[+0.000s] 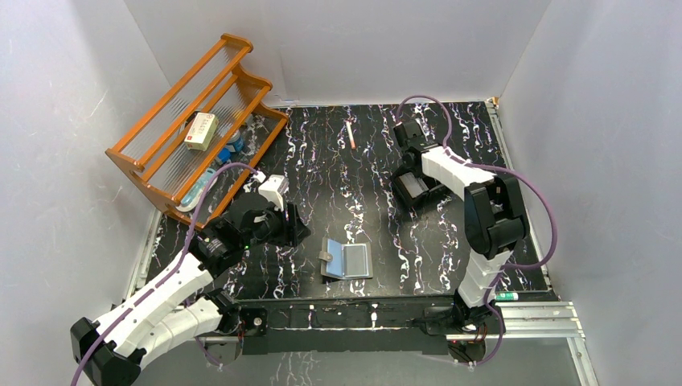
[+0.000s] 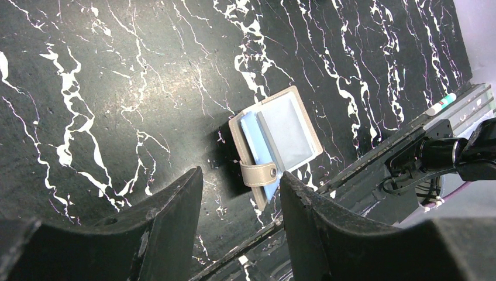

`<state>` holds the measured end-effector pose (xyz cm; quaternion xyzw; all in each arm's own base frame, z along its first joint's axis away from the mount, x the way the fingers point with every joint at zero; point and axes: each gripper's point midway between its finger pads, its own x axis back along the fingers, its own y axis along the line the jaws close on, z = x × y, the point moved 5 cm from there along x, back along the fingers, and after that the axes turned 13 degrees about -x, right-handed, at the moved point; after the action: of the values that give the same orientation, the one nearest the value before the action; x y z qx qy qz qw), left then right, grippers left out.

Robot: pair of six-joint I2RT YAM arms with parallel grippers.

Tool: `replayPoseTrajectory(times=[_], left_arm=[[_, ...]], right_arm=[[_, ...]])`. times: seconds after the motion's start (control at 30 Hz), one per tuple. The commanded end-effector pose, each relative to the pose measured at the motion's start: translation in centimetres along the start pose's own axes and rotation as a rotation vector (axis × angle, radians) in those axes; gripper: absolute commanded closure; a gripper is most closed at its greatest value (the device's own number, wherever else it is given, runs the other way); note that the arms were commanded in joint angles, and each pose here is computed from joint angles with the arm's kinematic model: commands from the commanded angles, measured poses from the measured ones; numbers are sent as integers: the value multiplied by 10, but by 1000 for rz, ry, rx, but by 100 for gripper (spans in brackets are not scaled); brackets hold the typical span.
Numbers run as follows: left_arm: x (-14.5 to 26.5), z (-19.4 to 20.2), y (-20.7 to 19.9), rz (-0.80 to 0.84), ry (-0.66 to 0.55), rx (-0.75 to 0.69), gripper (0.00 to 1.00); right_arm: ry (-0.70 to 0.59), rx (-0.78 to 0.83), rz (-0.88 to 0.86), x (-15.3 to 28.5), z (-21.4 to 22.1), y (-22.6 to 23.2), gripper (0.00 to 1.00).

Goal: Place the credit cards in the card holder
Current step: Pick up the credit card from the storage box.

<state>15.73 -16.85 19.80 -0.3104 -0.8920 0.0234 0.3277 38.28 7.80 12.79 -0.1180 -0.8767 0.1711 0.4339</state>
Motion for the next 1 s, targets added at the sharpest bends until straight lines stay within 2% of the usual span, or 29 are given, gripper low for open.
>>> replayPoseTrajectory(times=[0.0,0.27,0.5,0.57,0.7,0.87,0.97], left_arm=[[3,-1,3,-15,-10,-9,50],[-4,5,1,-13,23,62,50],[-11,8,-5,17,69,114,50],[-14,8,-10,48,83,132,50],[-23,13,-20,127,117,169,47],[-45,35,-27,203,225,229,39],[-59,54,-25,196,293,258,39]], right_arm=[[-52,-106,-61,35,-26,-8,89],[-21,-186,-150,76,-29,-6,100],[-45,-312,-302,124,-32,5,100],[-41,-358,-400,139,-30,11,100],[-45,-432,-709,171,-22,33,100],[-32,-537,-1069,205,11,55,100],[58,-613,-1223,211,40,70,100]])
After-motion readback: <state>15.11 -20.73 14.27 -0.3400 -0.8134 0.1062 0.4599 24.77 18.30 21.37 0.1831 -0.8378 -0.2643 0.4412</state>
